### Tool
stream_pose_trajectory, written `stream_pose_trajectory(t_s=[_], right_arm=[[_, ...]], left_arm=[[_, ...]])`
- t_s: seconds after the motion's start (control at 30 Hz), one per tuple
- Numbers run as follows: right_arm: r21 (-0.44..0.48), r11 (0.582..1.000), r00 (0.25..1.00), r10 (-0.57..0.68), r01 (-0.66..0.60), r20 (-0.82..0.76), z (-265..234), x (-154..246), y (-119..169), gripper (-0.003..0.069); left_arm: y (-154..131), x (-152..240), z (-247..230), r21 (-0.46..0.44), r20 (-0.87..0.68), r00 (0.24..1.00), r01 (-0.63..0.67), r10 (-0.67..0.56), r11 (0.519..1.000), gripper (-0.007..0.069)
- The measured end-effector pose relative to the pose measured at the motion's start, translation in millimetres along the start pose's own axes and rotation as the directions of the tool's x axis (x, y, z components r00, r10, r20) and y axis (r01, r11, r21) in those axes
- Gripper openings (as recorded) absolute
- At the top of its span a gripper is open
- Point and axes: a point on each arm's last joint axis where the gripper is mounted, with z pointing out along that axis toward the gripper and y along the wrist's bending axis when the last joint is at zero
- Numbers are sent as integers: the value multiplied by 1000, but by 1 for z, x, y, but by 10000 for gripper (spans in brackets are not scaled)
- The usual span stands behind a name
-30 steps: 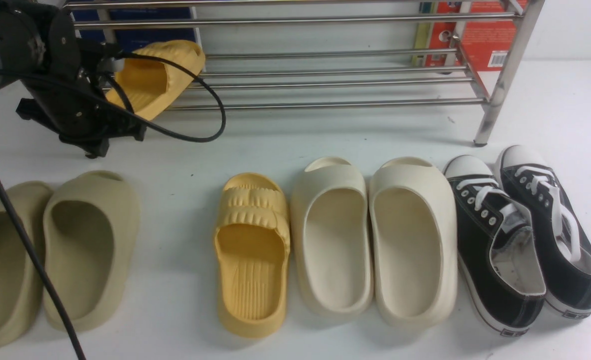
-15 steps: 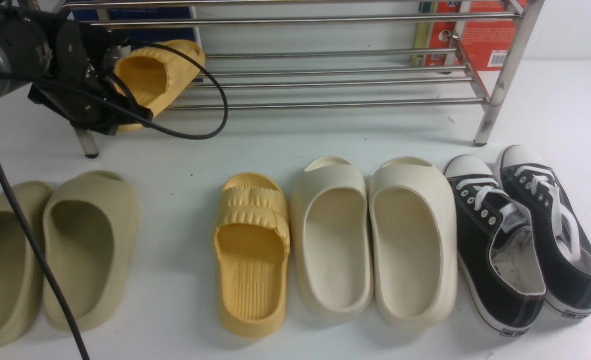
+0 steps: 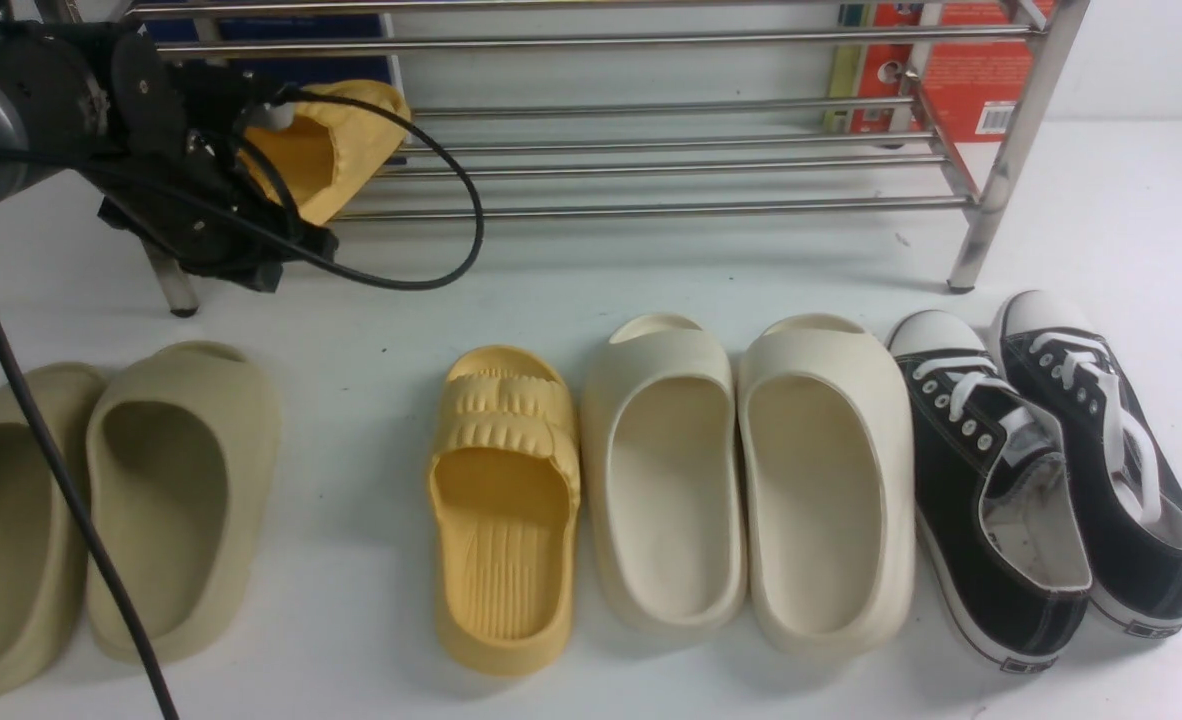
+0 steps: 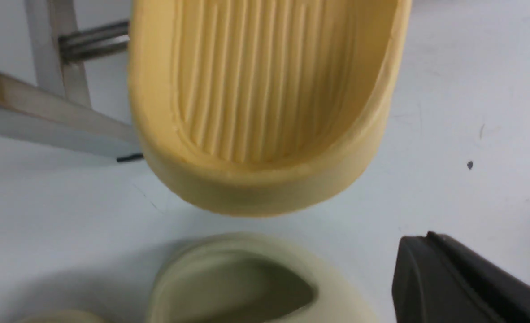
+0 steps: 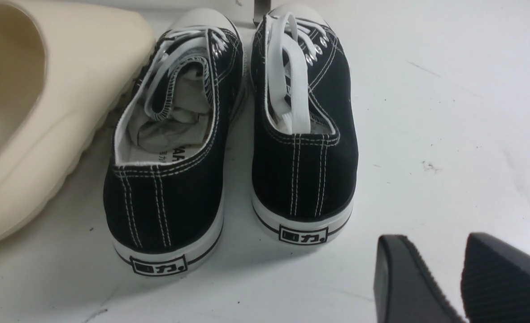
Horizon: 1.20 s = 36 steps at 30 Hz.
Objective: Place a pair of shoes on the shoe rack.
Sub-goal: Use the left arm to put a shoe into the shoe rack
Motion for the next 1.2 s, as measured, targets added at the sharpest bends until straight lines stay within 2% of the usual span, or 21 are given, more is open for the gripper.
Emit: stream_pose_trajectory(t_s=[0.23,0.37,0.77,0.9,1.1,1.2], right_arm=[[0,1000,1000,0,0,0,0,0,0,239],[0,1000,1000,0,0,0,0,0,0,244],[0,1000,1000,0,0,0,0,0,0,244],[0,1000,1000,0,0,0,0,0,0,244],[0,1000,1000,0,0,0,0,0,0,244],[0,1000,1000,0,0,0,0,0,0,244]], left_arm=[[4,0,9,-35,8,999,-34,35,999,-13],[7,-5,13,-70,63,996,-62,67,996,-13],[8,-13,12,-93,152,985,-68,82,993,-13],[6,-14,12,-59,164,986,-26,36,998,-13],[-5,-10,9,62,115,989,84,-91,995,-13],[-19,-16,1,117,156,983,80,-98,990,-13]])
